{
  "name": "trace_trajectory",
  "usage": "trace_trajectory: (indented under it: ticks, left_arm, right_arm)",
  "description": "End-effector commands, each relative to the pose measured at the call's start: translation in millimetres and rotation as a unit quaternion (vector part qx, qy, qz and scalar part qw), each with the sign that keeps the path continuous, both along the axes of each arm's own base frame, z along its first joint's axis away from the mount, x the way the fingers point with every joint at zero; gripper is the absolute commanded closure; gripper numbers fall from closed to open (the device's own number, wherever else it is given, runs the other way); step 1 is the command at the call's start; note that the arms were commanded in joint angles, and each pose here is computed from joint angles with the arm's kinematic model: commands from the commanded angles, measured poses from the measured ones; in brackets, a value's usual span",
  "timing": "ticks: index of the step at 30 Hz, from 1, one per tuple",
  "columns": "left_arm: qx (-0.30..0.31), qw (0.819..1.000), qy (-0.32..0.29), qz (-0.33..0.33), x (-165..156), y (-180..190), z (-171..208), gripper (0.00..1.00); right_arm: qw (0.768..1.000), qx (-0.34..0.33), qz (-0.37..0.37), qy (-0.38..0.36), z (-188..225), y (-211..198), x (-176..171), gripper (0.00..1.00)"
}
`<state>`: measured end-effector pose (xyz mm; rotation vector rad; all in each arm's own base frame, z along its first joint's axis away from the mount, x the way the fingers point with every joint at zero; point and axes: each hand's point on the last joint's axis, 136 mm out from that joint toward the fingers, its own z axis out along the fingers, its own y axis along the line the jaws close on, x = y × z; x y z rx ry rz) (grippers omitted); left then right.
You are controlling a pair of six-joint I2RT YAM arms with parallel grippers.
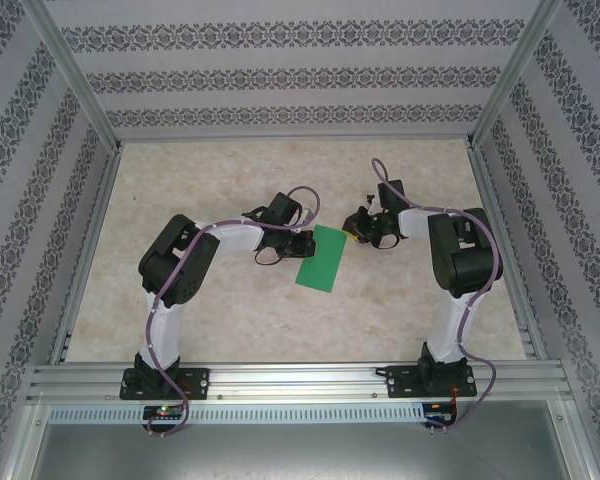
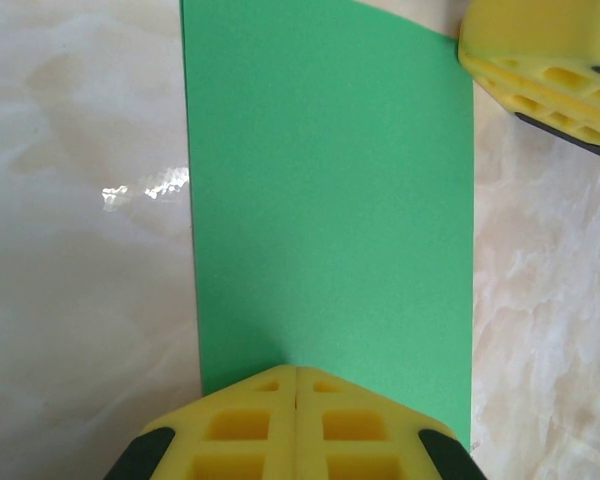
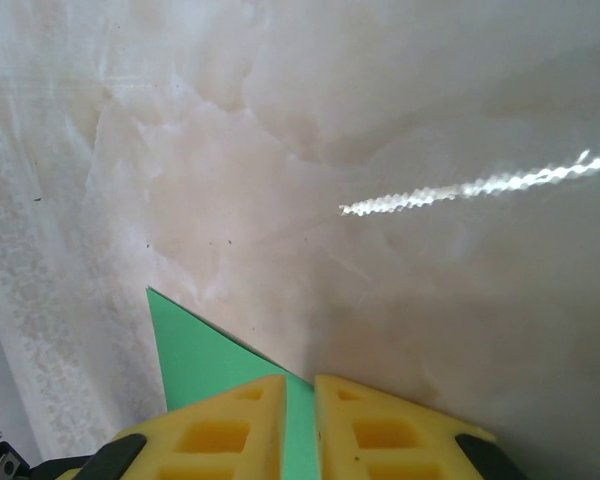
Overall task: Fold a paper plane with a square sheet of paper (pick it up from the middle)
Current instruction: Rotate the square sheet of paper at the center of the table.
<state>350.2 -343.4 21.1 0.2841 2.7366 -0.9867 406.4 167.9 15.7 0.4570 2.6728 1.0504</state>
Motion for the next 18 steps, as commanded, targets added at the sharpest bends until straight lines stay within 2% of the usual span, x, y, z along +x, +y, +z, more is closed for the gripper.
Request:
trace_trajectory:
  ticks: [1, 6, 9, 13, 16, 18]
  left_arm:
    - [0.041, 0.998, 0.04, -0.015, -27.8, 8.2, -21.7, 1.0]
    - [0.02, 0.999, 0.029, -0.007, -24.8, 3.2, -7.0, 0.97]
    - [0.002, 1.0, 0.02, -0.004, -23.1, -1.3, 5.5, 0.92]
    - [-0.008, 1.0, -0.008, 0.014, -17.8, 1.5, 24.9, 0.81]
    - [-0.006, 0.999, -0.028, 0.03, -14.1, 9.0, 38.5, 0.74]
    - [-0.007, 0.998, -0.034, 0.042, -13.2, 14.7, 44.8, 0.71]
  right_arm:
    - [1.0, -0.002, 0.018, 0.014, -16.5, 6.6, -3.4, 0.82]
    - [0.998, 0.001, 0.07, -0.002, -0.1, 24.7, -0.7, 0.82]
    - [0.995, -0.006, 0.101, -0.003, 6.2, 34.1, -0.9, 0.81]
    - [0.995, -0.021, 0.097, -0.014, 21.5, 29.4, 0.2, 0.79]
    - [0.995, -0.031, 0.089, -0.033, 42.8, 24.5, -6.9, 0.74]
    - [0.995, -0.042, 0.082, -0.04, 52.6, 21.3, -15.5, 0.67]
